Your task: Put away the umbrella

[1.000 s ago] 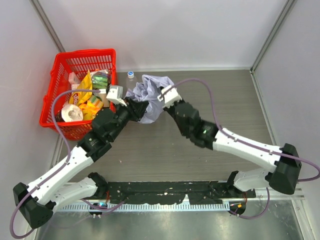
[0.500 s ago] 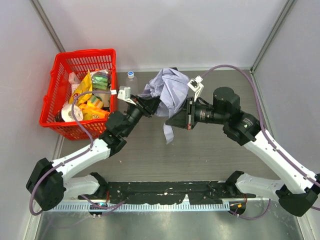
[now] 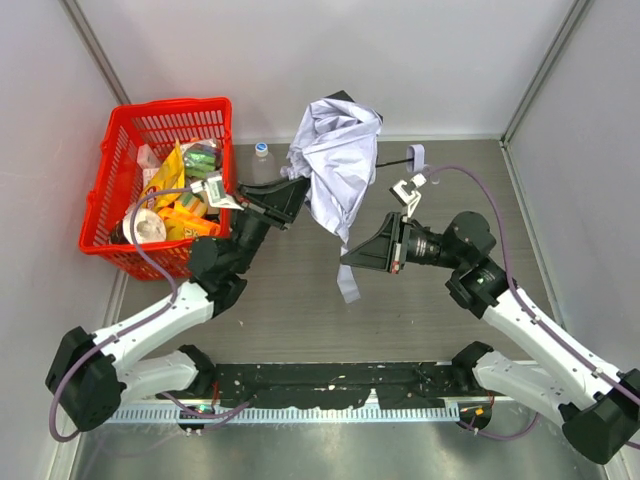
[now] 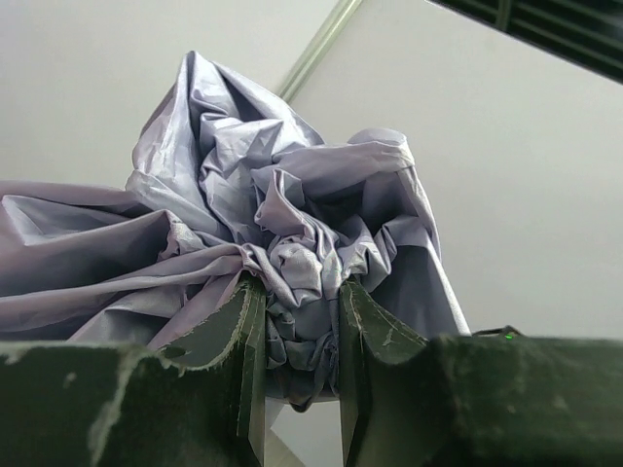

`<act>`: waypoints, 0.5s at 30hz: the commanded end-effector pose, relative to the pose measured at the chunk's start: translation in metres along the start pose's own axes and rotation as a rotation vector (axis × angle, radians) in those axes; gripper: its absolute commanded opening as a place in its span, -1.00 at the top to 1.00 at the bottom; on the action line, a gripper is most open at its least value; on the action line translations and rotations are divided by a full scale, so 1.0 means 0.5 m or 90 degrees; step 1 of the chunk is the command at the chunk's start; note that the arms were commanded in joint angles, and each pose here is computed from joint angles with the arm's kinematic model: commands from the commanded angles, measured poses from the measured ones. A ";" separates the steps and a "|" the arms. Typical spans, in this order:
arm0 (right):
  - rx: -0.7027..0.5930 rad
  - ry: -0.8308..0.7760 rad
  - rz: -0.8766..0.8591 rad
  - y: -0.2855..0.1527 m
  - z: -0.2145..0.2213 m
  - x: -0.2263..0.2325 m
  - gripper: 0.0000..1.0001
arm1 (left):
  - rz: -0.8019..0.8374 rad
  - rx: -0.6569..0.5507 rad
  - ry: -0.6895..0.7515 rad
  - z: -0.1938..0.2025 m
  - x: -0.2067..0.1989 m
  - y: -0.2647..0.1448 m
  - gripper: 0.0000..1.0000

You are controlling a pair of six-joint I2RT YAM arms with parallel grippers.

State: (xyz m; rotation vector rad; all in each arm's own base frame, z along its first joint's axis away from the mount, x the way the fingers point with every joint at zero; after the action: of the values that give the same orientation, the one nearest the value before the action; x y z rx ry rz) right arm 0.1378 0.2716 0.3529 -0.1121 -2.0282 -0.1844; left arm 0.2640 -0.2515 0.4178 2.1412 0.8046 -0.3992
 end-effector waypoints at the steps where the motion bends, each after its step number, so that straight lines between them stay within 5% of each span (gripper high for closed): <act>1: -0.020 -0.051 -0.092 -0.031 -0.027 0.074 0.99 | 0.109 -0.102 -0.025 -0.126 -0.110 -0.008 1.00; 15: 0.032 -0.080 -0.098 -0.068 -0.066 0.152 0.99 | 0.114 0.007 0.085 -0.071 -0.099 -0.075 1.00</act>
State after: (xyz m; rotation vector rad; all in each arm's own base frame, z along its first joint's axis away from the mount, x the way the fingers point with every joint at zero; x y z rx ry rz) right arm 0.1445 0.2365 0.4117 0.0017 -2.0848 -0.2797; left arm 0.2139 -0.2326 0.4399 2.2359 0.6955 -0.2682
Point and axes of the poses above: each gripper's point midway between its finger pads, its own y axis out along the fingers, its own x axis along the line the jaws close on, z = x × y, the point moved 1 cm from there along -y, back along the fingers, and after that the axes turned 5 degrees about y, right-handed, at the moved point
